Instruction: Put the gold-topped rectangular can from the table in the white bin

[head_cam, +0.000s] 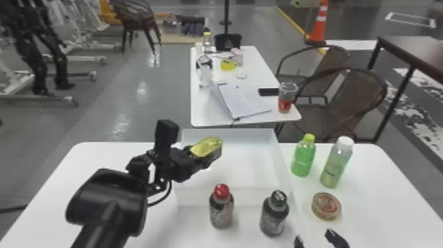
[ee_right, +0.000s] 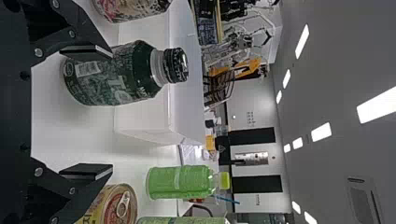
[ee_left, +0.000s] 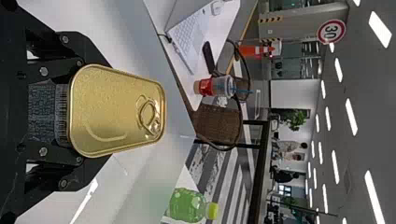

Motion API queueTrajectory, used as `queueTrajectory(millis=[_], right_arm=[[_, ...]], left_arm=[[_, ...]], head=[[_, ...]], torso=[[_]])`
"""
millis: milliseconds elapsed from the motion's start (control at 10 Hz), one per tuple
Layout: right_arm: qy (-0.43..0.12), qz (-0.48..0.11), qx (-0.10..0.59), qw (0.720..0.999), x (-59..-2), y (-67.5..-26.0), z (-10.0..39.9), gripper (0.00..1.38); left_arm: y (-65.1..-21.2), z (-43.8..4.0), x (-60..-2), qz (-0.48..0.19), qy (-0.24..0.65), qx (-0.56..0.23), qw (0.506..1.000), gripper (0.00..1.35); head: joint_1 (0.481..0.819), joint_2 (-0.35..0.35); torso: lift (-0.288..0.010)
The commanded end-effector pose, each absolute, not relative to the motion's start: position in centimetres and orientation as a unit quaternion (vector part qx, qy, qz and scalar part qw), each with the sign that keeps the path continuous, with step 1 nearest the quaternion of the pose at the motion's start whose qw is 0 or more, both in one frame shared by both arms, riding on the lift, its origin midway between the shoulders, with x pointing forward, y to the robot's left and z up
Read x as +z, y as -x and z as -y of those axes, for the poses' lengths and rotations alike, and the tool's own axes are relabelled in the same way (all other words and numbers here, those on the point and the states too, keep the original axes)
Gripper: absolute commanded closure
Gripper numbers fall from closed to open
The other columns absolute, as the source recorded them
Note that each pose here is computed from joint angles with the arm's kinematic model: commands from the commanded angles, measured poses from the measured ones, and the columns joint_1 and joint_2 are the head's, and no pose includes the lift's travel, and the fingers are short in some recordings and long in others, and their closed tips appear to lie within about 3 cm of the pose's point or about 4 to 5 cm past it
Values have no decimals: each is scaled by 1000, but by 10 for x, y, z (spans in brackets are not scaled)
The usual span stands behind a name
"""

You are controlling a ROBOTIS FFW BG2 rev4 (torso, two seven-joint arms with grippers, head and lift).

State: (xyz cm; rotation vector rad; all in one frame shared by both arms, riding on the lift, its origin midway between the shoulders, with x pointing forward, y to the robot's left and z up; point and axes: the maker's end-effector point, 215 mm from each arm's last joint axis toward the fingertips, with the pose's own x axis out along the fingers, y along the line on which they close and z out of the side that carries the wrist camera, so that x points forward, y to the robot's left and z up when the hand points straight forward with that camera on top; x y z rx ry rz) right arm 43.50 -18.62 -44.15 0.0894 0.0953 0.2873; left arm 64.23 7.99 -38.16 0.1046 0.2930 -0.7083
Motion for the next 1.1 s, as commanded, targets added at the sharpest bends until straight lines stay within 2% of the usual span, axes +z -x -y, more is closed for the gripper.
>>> queueTrajectory(millis=[0, 100, 200, 300, 400, 700, 1000], right_arm=[[-46, -47, 143, 988, -442, -436, 186, 417], [-46, -47, 143, 988, -442, -436, 186, 417], [-47, -47, 144, 987, -442, -436, 185, 417], [-48, -47, 143, 988, -442, -436, 186, 417], [-48, -48, 143, 987, -442, -436, 185, 417], [-48, -48, 143, 987, -442, -436, 186, 417], [-49, -49, 142, 987, -444, -434, 186, 417]], left_arm=[[-648, -84, -392, -158, -62, -344, 923, 823], [-648, -83, -397, -166, -68, -349, 920, 823], [-648, -85, -400, -168, -76, -347, 920, 745], [-648, -84, -399, -162, -78, -346, 921, 372], [-648, -79, -396, -159, -77, -350, 920, 68], [-647, -73, -385, -138, -76, -355, 922, 170], [-632, -111, -374, -95, -56, -308, 945, 171]], head=[[549, 0], [549, 0], [549, 0], [549, 0], [549, 0], [549, 0], [549, 0]], torso=[[-100], [-100], [-100], [-100], [-100], [-100], [-100]])
